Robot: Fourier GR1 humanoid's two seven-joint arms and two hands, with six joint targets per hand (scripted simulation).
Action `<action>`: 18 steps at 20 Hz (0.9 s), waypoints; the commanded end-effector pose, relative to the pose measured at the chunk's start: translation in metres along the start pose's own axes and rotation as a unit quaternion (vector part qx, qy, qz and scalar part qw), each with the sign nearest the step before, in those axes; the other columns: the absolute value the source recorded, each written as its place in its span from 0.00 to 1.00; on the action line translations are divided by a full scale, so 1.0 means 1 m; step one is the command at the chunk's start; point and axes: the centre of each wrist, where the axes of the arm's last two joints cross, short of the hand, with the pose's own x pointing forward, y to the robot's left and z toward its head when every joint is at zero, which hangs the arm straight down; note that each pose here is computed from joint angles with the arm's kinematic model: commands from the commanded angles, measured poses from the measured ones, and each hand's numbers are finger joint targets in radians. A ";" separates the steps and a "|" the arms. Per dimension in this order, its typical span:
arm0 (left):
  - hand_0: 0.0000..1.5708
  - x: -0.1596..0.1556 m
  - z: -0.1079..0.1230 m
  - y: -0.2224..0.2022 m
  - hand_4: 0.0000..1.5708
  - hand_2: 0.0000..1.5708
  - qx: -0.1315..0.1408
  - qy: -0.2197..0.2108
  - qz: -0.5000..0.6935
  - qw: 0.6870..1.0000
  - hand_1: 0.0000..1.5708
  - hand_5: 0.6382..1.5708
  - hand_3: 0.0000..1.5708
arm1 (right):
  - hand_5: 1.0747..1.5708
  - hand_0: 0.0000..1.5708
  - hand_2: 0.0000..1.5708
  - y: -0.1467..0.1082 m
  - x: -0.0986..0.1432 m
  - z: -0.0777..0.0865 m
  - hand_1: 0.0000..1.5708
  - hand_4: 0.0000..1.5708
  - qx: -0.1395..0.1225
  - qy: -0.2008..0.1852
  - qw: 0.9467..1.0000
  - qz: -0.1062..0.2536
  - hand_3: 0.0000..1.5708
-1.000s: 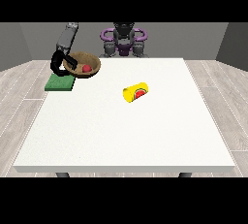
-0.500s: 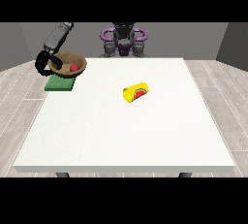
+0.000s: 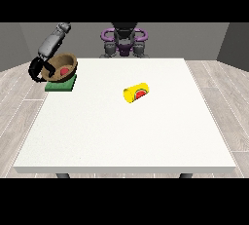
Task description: Pick the cup and pour the ball into the bowl, then pick the bowl and place it on the pad
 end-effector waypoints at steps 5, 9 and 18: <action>0.00 0.036 -0.001 0.006 0.00 0.00 -0.005 -0.029 0.010 1.000 0.00 0.96 0.00 | 0.98 1.00 1.00 -0.069 -0.002 0.009 1.00 0.81 -0.029 -0.021 0.999 -0.015 0.38; 0.00 -0.011 0.018 0.004 0.00 0.00 -0.002 0.013 0.012 1.000 0.00 0.96 0.00 | 0.99 1.00 1.00 -0.059 -0.003 0.007 1.00 0.80 -0.005 0.006 1.000 -0.002 0.57; 0.00 -0.009 0.007 0.002 0.00 0.00 0.000 0.033 -0.002 0.999 0.00 0.95 0.00 | 1.00 1.00 1.00 0.006 0.007 -0.013 1.00 0.76 0.028 0.037 0.999 0.025 0.76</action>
